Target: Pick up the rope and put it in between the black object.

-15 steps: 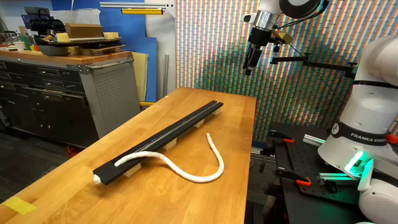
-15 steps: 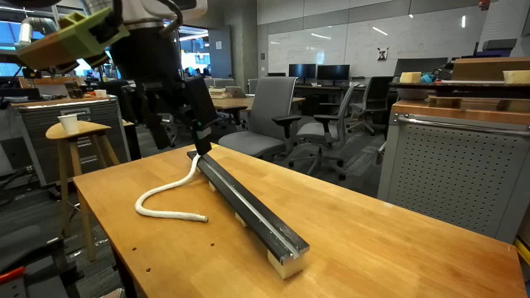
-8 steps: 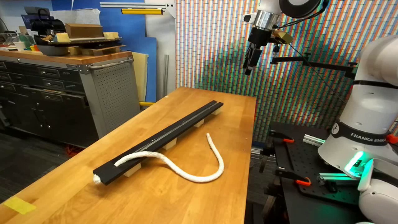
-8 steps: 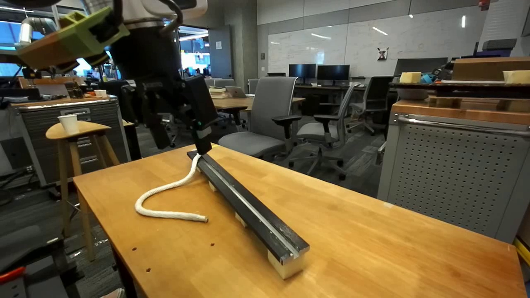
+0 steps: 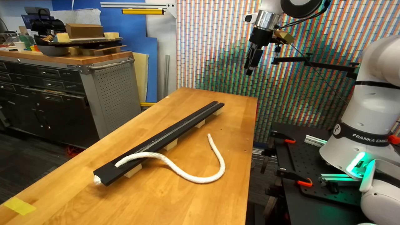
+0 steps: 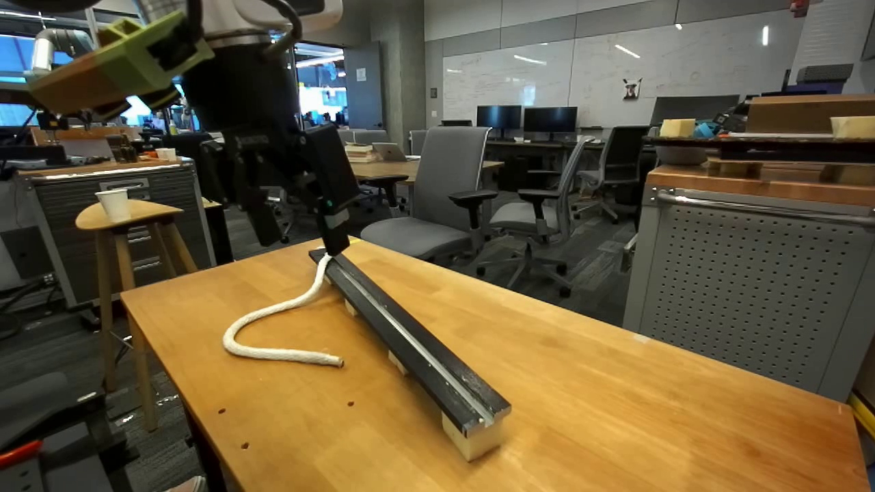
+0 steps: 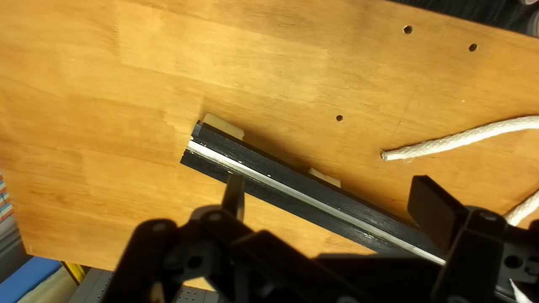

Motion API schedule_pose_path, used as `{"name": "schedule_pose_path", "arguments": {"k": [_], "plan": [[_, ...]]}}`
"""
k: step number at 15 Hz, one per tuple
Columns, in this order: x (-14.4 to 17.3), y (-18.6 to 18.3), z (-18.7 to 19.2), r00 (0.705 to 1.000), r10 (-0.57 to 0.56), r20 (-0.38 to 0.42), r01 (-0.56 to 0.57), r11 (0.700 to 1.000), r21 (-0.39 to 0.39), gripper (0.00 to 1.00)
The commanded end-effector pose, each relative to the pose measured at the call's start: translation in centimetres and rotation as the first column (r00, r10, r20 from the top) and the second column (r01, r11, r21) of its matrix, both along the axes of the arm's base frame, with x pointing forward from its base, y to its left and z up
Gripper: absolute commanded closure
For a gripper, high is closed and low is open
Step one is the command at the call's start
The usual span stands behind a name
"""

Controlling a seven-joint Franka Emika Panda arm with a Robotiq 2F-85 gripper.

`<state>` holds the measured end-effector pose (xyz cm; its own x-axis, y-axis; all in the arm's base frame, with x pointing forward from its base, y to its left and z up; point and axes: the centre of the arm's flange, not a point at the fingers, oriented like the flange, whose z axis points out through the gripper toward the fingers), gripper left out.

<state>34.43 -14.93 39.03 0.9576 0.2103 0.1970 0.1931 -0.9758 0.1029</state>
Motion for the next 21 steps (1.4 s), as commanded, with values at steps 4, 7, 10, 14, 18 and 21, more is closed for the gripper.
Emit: {"name": "schedule_pose_path", "arguments": {"k": [4, 7, 10, 14, 18, 21], "plan": [[0.0, 0.0, 0.0, 1.000, 0.000, 0.000, 0.000, 1.000, 0.000, 0.00], [0.6, 0.5, 0.1, 1.000, 0.028, -0.015, -0.027, 1.000, 0.012, 0.00], [1.2, 1.6, -0.1, 0.998, 0.057, -0.039, -0.057, 0.998, -0.001, 0.00], [2.3, 3.4, -0.8, 0.991, 0.092, -0.096, -0.093, 0.996, -0.009, 0.00], [4.2, 5.5, -2.0, 0.991, -0.062, -0.117, 0.058, 0.998, -0.032, 0.00], [5.6, 7.2, -3.6, 0.976, -0.170, -0.139, 0.166, 0.985, -0.039, 0.00]]}}
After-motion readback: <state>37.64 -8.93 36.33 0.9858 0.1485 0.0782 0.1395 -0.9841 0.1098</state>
